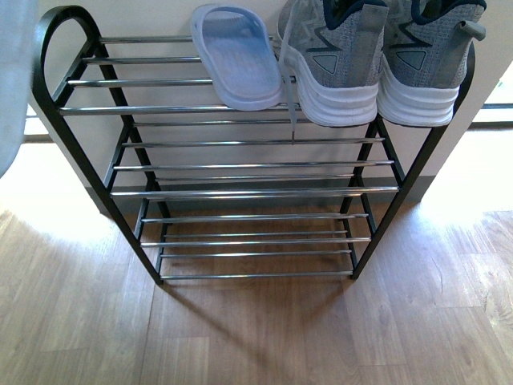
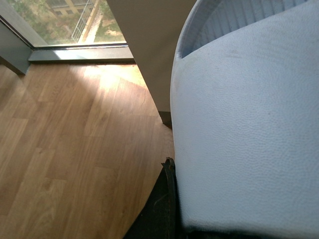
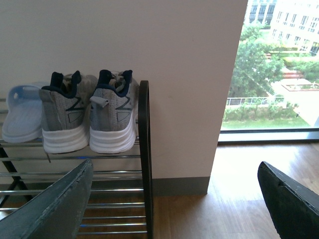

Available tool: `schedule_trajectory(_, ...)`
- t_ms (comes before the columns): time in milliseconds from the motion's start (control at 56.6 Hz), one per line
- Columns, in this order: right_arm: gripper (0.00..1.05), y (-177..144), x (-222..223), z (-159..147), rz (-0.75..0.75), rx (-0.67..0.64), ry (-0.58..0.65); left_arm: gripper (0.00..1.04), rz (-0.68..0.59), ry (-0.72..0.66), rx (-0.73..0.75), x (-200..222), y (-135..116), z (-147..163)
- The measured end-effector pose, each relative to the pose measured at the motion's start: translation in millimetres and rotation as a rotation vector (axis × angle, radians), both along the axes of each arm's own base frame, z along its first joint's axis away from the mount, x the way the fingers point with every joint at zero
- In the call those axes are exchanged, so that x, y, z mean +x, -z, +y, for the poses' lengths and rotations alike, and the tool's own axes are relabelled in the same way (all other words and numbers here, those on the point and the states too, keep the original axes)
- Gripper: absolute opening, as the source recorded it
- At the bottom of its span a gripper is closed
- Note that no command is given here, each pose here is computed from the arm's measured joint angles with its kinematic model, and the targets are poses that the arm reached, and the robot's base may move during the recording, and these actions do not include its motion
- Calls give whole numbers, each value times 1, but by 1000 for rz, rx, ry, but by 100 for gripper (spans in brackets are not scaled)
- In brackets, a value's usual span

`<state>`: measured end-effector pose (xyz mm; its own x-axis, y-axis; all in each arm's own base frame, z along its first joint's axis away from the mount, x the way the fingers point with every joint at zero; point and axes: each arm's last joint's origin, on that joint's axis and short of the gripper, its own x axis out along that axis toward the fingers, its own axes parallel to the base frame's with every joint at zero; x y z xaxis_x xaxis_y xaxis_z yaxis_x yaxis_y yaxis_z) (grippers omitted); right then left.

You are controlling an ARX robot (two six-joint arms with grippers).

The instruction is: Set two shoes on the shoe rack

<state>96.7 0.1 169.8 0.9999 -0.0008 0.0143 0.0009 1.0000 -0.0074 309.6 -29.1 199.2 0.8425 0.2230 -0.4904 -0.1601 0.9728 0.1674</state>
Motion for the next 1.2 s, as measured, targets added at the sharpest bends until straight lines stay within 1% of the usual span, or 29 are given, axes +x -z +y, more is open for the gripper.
schedule_trajectory(88,96,0,0,0,0,0,0,2,29,54,36,37,1,-13)
schedule_trajectory(159,96,0,0,0,0,0,0,2,47,90,72,59,4,-23)
schedule_trajectory(265,96,0,0,0,0,0,0,2,64,114,116,96,10,-38)
schedule_trajectory(318,96,0,0,0,0,0,0,2,76,109,145,109,14,-41)
schedule_trajectory(513,96,0,0,0,0,0,0,2,104,136,191,135,31,-45)
schedule_trajectory(619,96,0,0,0,0,0,0,2,131,154,203,149,44,-55)
schedule_trajectory(689,96,0,0,0,0,0,0,3,139,155,204,155,46,-60)
schedule_trajectory(725,96,0,0,0,0,0,0,6,140,153,201,155,45,-62)
schedule_trajectory(742,96,0,0,0,0,0,0,10,138,153,193,156,44,-62)
schedule_trajectory(760,96,0,0,0,0,0,0,11,137,154,189,156,44,-63)
schedule_trajectory(813,96,0,0,0,0,0,0,20,128,159,156,155,42,-65)
schedule_trajectory(849,96,0,0,0,0,0,0,24,127,165,141,155,40,-66)
schedule_trajectory(884,96,0,0,0,0,0,0,32,123,167,117,151,35,-67)
schedule_trajectory(955,96,0,0,0,0,0,0,42,102,181,76,141,22,-69)
schedule_trajectory(1025,96,0,0,0,0,0,0,52,60,188,36,124,0,-72)
schedule_trajectory(1096,96,0,0,0,0,0,0,63,-1,198,15,100,-30,-75)
schedule_trajectory(1131,96,0,0,0,0,0,0,70,-60,183,11,82,-52,-75)
schedule_trajectory(1149,96,0,0,0,0,0,0,72,-77,179,13,77,-57,-75)
schedule_trajectory(1184,96,0,0,0,0,0,0,79,-165,158,28,55,-78,-74)
schedule_trajectory(1202,96,0,0,0,0,0,0,81,-187,155,33,49,-82,-73)
